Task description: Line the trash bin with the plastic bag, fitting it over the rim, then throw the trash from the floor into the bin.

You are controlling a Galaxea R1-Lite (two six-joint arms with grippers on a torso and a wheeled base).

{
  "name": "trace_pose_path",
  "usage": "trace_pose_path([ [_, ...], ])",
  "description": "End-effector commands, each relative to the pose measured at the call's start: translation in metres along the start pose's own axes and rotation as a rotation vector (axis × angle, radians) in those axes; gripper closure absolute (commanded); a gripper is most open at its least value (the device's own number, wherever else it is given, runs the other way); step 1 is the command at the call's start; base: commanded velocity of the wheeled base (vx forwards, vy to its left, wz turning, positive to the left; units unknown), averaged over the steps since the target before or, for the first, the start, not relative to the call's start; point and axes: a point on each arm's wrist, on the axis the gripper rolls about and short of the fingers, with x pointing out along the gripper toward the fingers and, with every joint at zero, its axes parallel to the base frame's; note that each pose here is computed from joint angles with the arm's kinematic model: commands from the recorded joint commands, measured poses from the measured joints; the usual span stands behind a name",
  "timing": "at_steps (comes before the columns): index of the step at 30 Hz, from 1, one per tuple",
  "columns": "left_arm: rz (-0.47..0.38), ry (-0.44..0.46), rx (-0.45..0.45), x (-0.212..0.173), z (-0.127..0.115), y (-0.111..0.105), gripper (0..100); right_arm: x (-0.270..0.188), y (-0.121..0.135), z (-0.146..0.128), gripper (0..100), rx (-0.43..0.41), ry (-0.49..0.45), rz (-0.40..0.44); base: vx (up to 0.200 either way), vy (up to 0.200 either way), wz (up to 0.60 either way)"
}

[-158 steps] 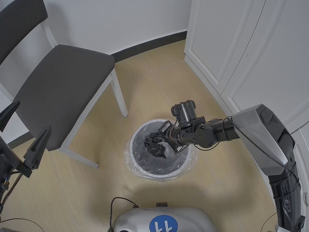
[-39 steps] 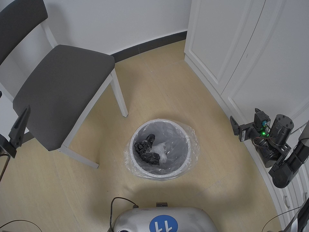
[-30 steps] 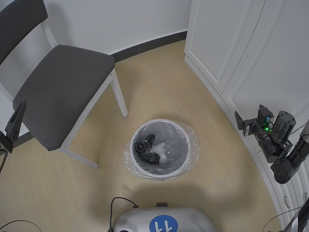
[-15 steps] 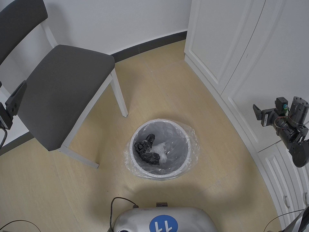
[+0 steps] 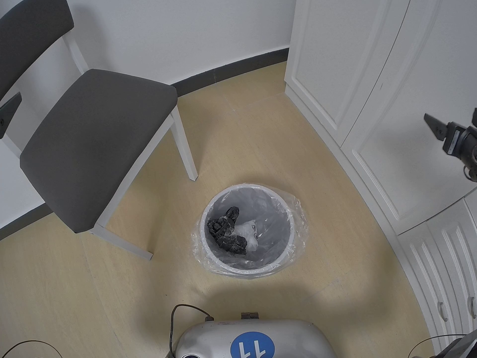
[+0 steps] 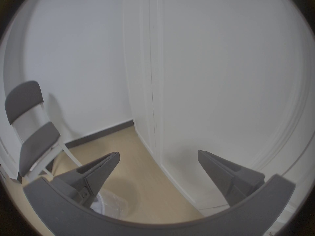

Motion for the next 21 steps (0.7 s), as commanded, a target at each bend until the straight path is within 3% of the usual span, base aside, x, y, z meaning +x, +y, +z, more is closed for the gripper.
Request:
trace_pose_path([
  [1,0.044,-0.065,-0.020,-0.022,0.020,0.009,0,-0.066,-0.011,0.041,0,0.046,-0.165,0.003,0.000,0.000,0.00],
  [8,0.095,-0.075,-0.026,-0.054,0.039,0.019,0,-0.134,-0.028,0.038,0,0.037,-0.169,-0.041,0.000,0.000,0.00],
  [21,0.207,-0.023,-0.036,-0.124,0.026,0.032,0,-0.236,-0.045,0.011,0,0.046,-0.204,-0.084,0.000,0.000,0.00],
])
